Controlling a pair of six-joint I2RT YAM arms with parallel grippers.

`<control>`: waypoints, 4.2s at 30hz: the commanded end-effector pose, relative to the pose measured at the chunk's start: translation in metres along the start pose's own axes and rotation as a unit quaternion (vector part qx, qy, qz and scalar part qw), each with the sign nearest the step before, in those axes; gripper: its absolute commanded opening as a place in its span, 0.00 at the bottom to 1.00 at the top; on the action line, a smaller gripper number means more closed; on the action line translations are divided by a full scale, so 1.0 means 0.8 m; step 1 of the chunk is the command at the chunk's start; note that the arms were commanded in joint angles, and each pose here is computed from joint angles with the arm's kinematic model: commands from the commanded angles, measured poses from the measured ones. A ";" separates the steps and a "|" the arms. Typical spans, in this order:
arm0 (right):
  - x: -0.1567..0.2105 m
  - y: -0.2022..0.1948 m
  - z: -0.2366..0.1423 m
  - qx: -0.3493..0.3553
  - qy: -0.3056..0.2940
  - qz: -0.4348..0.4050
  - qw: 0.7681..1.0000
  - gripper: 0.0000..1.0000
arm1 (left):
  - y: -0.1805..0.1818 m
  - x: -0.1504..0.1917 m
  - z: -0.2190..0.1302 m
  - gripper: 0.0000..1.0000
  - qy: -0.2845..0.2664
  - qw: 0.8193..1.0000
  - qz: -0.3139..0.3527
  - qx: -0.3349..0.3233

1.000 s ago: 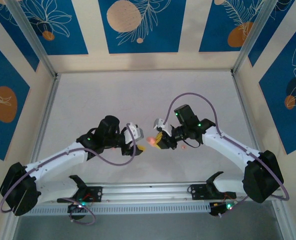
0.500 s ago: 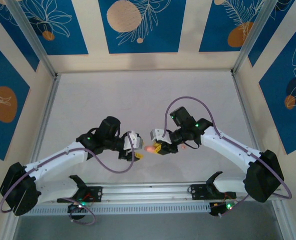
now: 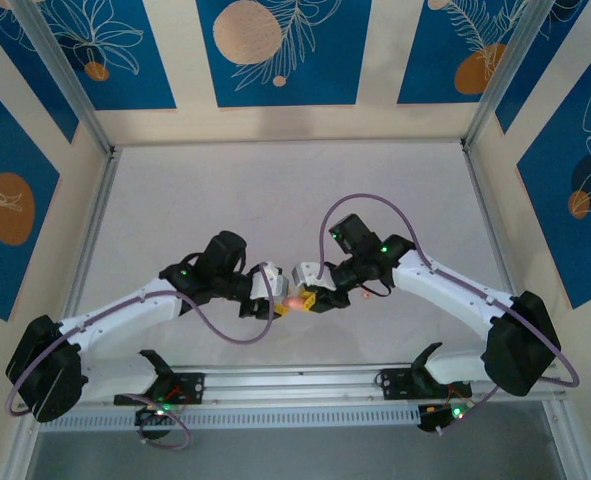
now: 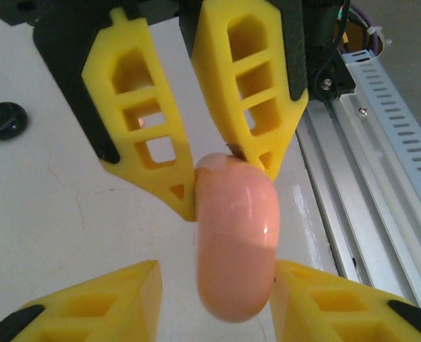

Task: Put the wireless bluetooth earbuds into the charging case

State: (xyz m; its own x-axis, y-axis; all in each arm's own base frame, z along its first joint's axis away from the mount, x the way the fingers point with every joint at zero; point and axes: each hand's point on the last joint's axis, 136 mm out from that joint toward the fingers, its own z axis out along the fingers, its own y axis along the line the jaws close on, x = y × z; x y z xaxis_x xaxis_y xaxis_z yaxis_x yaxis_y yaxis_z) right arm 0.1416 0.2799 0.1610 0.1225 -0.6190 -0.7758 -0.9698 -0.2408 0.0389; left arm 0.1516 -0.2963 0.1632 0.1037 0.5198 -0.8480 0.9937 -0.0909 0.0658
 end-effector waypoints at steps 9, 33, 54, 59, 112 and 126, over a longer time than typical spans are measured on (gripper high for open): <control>-0.020 -0.004 -0.002 -0.002 -0.026 -0.026 0.999 0.15 | -0.011 -0.020 -0.003 0.24 -0.023 0.999 0.013 0.023; -0.020 0.006 -0.067 0.139 -0.230 0.014 0.963 0.64 | 0.012 -0.059 -0.005 0.15 -0.236 0.970 -0.043 -0.023; -0.033 0.009 -0.067 0.099 -0.236 -0.005 0.967 0.15 | 0.013 -0.066 -0.005 0.22 -0.247 0.968 -0.040 -0.018; -0.024 0.007 -0.067 0.105 -0.182 0.002 0.978 0.14 | 0.009 -0.055 -0.001 0.44 -0.194 0.981 -0.027 -0.015; -0.041 -0.034 -0.076 0.129 -0.205 0.038 0.969 0.42 | 0.000 -0.051 -0.009 0.17 -0.171 0.985 -0.021 -0.017; -0.045 -0.014 -0.086 0.105 -0.224 0.033 0.968 0.46 | 0.009 -0.046 -0.010 0.17 -0.160 0.986 -0.028 -0.041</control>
State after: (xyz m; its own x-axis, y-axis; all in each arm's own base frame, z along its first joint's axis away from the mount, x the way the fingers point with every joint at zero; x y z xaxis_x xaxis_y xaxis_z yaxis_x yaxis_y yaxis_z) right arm 0.1819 0.2563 0.2266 -0.0122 -0.2625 -0.9649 -0.9987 0.0518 -0.0015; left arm 0.1556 -0.3110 0.1962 0.0261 0.2265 -0.9737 0.9996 0.0020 0.0273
